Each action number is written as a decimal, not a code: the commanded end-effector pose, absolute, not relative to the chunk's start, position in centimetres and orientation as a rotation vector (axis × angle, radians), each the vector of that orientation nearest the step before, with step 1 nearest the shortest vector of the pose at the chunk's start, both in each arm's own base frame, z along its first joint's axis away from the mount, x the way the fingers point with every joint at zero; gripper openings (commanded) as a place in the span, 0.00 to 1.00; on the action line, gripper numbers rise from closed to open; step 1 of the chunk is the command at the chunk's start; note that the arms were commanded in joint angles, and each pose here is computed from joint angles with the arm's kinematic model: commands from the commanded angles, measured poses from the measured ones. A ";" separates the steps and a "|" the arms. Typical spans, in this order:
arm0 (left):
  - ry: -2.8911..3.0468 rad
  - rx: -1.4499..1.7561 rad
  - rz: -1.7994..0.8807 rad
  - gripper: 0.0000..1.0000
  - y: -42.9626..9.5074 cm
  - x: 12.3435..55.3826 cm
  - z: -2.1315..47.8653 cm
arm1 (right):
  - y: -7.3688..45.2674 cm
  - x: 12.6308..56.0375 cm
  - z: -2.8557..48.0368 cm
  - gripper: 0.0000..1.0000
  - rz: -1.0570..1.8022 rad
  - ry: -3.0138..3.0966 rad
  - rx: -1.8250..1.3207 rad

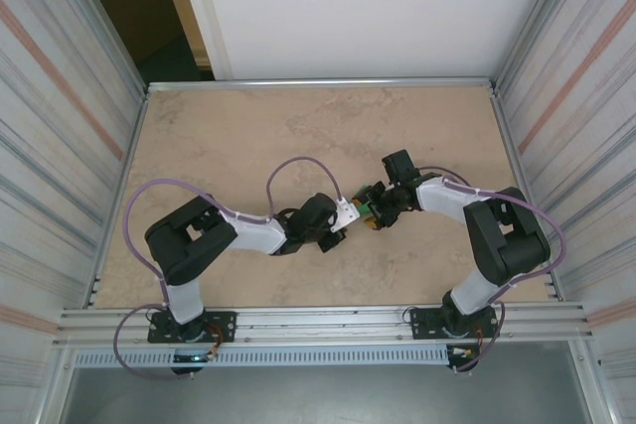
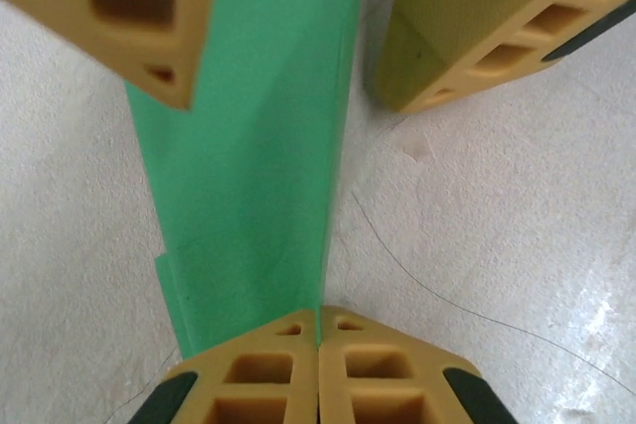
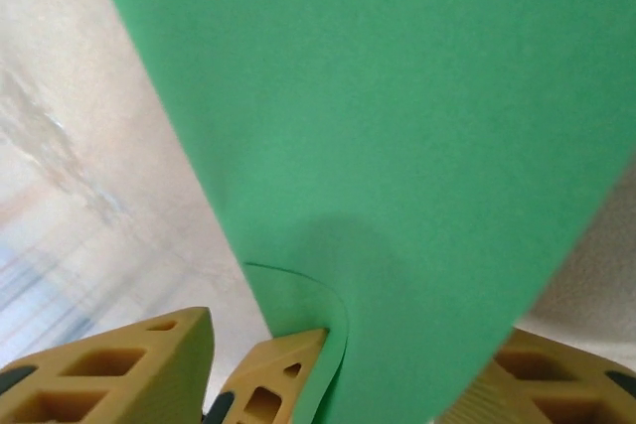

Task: Fold a paper plane with a square sheet of paper (pick it up from the middle)
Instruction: Fold the wing for the fifth time at the center of the table.

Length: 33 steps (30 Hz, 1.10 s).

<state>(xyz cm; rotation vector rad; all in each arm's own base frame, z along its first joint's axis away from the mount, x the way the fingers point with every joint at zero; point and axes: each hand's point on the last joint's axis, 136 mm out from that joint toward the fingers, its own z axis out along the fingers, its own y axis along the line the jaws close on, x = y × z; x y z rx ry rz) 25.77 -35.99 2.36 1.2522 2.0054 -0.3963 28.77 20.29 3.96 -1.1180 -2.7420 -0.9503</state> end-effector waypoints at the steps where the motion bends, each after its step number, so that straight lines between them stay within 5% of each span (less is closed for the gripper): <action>1: 2.140 1.243 -0.542 0.05 -35.4 24.8 1.3 | 18.7 29.9 6.5 0.62 -0.982 -2.821 -1.117; 14: 2.449 1.009 -0.922 0.00 -34.8 26.2 1.9 | 13.8 30.3 9.6 0.65 -0.981 -3.080 -1.008; 21: 2.599 0.836 -1.121 0.00 -34.9 27.1 2.8 | 15.3 30.3 10.2 0.64 -1.140 -3.140 -0.745; 33: 2.716 0.589 -1.306 0.00 -35.9 27.8 3.2 | 19.6 30.8 9.3 0.43 -1.442 -3.096 -0.364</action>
